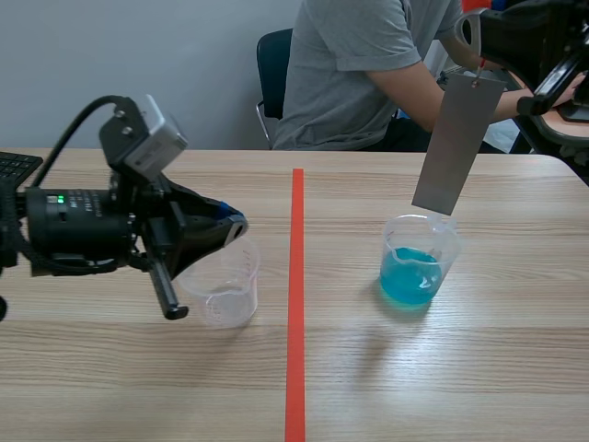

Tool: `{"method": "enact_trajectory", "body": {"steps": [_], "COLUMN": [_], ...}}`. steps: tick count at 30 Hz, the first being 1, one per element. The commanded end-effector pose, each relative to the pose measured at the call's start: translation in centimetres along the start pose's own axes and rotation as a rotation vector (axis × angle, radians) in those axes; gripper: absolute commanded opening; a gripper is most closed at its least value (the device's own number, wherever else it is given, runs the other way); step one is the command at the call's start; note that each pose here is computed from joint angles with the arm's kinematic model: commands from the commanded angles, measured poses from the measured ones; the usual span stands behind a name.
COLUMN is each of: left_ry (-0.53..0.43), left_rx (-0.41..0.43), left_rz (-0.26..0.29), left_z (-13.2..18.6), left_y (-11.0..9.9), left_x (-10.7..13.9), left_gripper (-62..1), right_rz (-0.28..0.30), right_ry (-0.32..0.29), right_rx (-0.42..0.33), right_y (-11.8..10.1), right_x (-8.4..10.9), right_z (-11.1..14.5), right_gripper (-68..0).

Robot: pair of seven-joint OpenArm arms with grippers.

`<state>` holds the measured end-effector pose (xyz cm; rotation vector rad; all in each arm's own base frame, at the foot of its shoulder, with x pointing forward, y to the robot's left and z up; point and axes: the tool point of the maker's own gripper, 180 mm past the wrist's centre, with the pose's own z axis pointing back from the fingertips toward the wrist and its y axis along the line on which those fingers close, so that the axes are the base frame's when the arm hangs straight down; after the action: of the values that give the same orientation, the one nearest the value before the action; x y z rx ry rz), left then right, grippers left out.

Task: Do the redox reaction experiment.
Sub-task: 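Move the plate over the blue solution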

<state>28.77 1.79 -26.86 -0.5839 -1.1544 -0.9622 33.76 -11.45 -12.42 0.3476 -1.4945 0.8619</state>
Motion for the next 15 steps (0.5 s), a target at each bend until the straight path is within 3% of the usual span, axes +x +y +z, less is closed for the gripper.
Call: {"method": "enact_trajectory", "body": {"steps": [1,15], "left_ry": [-0.039,-0.060], "left_rx": [-0.002,-0.038], "left_rz": [-0.004,-0.042], "left_z": [-1.0,-10.1], "left_y": [0.3,0.1], "left_x": [1.1,3.1], "left_gripper": [-57.7,-57.7], "right_rz": [0.014,0.014], "right_ry": [-0.041,-0.042], "right_rx": [-0.010,-0.009], "right_y": [-0.6,-0.6], "right_x": [1.4,1.4], "right_z": [-0.1,-0.1], "right_gripper": [-66.2,-66.2]}}
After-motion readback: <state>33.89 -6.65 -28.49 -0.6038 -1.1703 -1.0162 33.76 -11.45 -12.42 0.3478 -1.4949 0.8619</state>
